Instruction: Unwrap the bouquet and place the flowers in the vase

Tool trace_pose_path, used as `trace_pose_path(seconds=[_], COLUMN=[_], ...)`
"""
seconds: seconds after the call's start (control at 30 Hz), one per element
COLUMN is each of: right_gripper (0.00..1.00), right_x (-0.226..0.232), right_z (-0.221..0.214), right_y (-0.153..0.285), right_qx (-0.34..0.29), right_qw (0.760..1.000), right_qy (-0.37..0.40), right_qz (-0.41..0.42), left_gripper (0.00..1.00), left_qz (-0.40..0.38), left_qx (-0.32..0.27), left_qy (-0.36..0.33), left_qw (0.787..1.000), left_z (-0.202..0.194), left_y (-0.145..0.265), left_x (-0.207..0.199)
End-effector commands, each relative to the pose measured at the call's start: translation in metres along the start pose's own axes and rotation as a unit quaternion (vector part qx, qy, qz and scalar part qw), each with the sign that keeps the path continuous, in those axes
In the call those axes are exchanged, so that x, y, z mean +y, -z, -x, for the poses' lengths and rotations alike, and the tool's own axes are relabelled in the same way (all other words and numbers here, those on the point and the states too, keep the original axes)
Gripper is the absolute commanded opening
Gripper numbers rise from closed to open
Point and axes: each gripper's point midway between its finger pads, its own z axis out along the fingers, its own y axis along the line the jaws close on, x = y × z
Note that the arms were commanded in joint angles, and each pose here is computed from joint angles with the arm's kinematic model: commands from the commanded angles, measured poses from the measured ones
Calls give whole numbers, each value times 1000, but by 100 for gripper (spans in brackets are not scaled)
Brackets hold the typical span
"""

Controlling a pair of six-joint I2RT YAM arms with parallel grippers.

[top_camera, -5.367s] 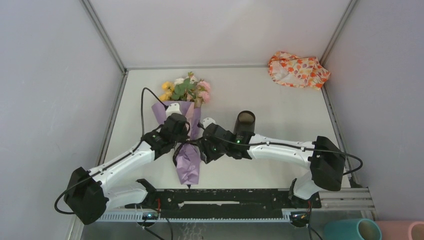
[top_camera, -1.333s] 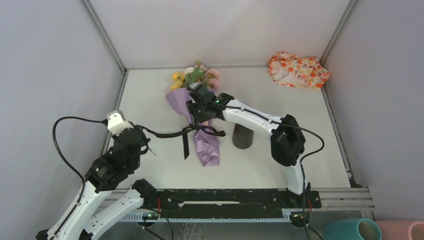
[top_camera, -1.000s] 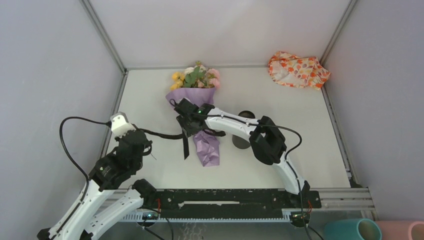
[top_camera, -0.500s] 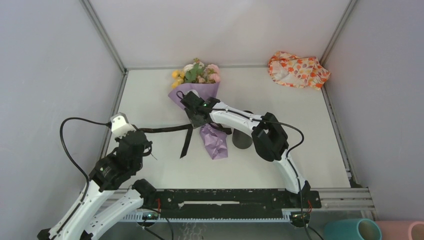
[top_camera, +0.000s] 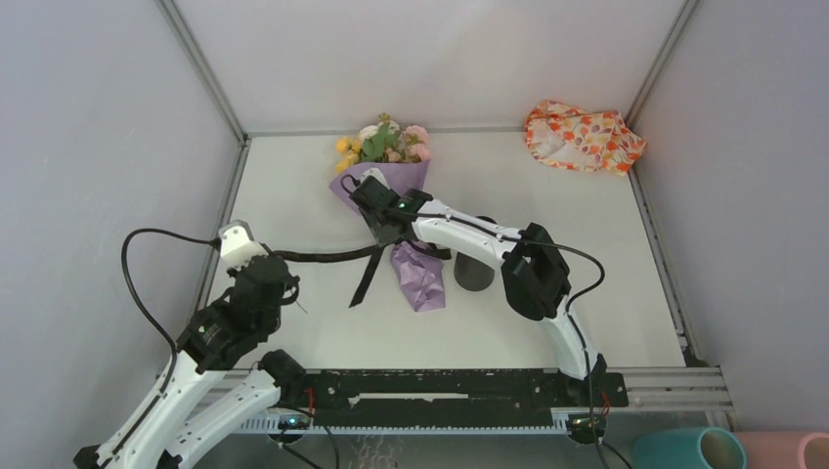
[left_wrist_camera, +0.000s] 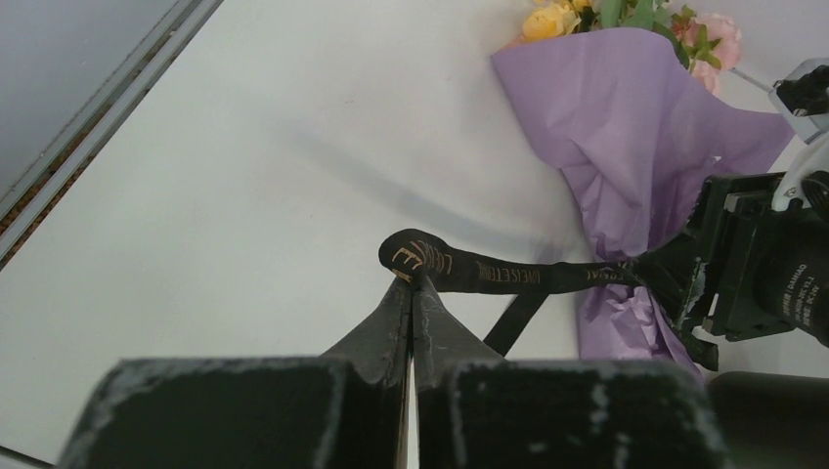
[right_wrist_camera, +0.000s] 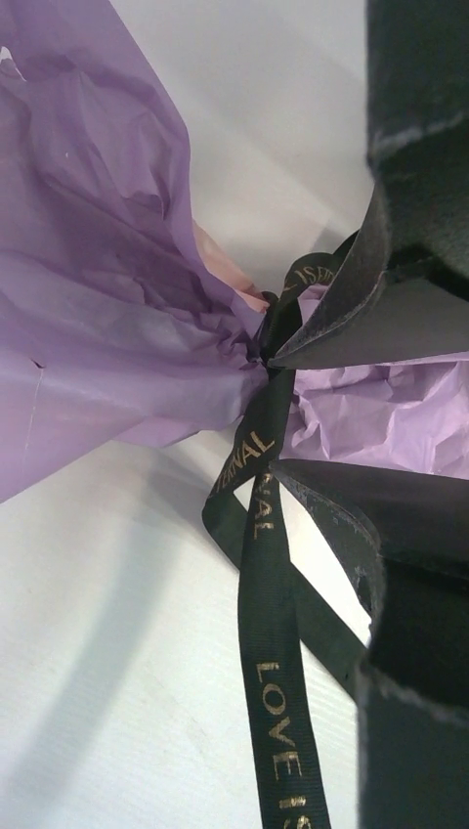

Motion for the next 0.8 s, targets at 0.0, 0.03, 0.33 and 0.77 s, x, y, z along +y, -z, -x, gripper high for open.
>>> trace_pose_path(seconds=[0.0,0.03,0.33,0.77], right_gripper=[48,47,46,44], right_x=[-13,-13,-11,14], right_z=[24,22,11,-8], right_y=[15,12,-7,-13], right_qx=[-29,-25,-4,16], right_qw=[999,1000,1000,999], right_qy=[-12,-15,-19,-9], right_qz=[1,4,16,50], left_gripper=[3,3,3,3], left_qz=[-4,-4,0,3], left_qx=[-3,-3,-2,-1], left_qy=[11,11,5,3], left_qw=[1000,1000,1000,1000], left_z=[-1,-1,-4,-7], left_y=[-4,-5,-6,-7], left_x=[-6,-6,-5,-2])
